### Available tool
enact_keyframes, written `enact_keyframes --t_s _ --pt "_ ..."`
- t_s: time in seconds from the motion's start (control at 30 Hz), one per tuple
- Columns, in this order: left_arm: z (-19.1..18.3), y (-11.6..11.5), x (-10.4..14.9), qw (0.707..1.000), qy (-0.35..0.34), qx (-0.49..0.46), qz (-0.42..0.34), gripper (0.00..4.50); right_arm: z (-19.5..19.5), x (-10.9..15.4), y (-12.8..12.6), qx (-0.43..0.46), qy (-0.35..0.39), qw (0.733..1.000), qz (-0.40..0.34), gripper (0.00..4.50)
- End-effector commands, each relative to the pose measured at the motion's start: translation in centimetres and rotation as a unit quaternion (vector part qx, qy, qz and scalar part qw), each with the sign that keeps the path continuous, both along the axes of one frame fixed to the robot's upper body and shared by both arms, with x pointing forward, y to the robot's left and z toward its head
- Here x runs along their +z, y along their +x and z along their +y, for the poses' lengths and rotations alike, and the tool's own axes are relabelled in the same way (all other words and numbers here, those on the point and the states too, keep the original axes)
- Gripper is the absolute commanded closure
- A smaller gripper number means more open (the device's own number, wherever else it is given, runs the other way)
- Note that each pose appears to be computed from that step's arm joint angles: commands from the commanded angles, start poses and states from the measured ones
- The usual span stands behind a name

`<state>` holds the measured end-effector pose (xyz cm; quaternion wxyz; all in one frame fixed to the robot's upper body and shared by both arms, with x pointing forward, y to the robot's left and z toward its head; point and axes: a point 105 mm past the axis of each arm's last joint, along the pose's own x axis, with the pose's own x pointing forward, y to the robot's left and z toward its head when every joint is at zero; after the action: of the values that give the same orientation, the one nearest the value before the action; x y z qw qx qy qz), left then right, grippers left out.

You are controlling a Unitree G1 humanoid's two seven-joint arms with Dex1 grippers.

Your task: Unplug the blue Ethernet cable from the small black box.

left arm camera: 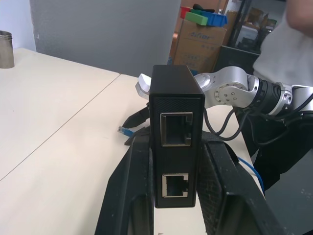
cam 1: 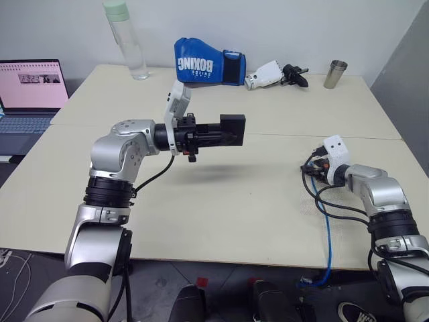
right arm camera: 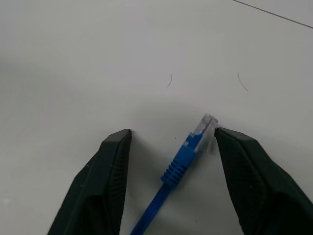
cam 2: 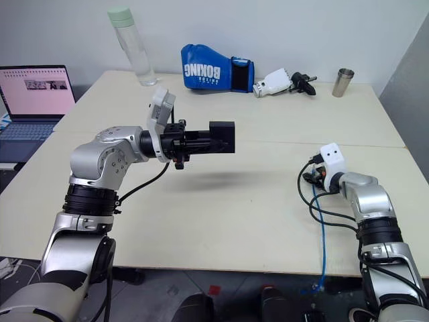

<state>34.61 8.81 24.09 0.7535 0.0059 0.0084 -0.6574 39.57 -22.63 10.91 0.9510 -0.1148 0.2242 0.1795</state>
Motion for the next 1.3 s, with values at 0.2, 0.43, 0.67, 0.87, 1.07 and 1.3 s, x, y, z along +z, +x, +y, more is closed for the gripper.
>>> enact_keyframes --t_s 0.2,0.43,0.67,0.87,1.07,1.3 --pt "-0.4 -0.4 1.0 1.0 -0.01 -0.011 -0.022 3.7 -0.5 5.5 -1.2 0.026 0.015 0.998 -0.05 0.02" --pt "0.3 0.0 1.0 1.0 -0.006 0.001 -0.026 3.7 1.3 11.1 -4.5 0.142 0.056 0.983 -0.102 0.02" --pt "2.4 1.4 1.1 0.998 0.001 0.053 -0.031 3.7 6.5 16.0 -11.6 0.343 0.15 0.923 -0.089 0.02" --pt "5.4 4.1 0.4 0.983 -0.002 0.182 -0.04 3.7 10.3 16.7 -12.6 0.373 0.151 0.905 -0.135 0.02" --pt "9.0 6.8 -2.2 0.935 0.005 0.353 -0.037 3.7 12.7 14.2 -12.0 0.366 0.147 0.905 -0.156 0.02" --pt "11.7 8.3 -7.5 0.868 0.005 0.496 -0.014 3.7 14.0 12.5 -11.7 0.383 0.144 0.899 -0.157 0.02"
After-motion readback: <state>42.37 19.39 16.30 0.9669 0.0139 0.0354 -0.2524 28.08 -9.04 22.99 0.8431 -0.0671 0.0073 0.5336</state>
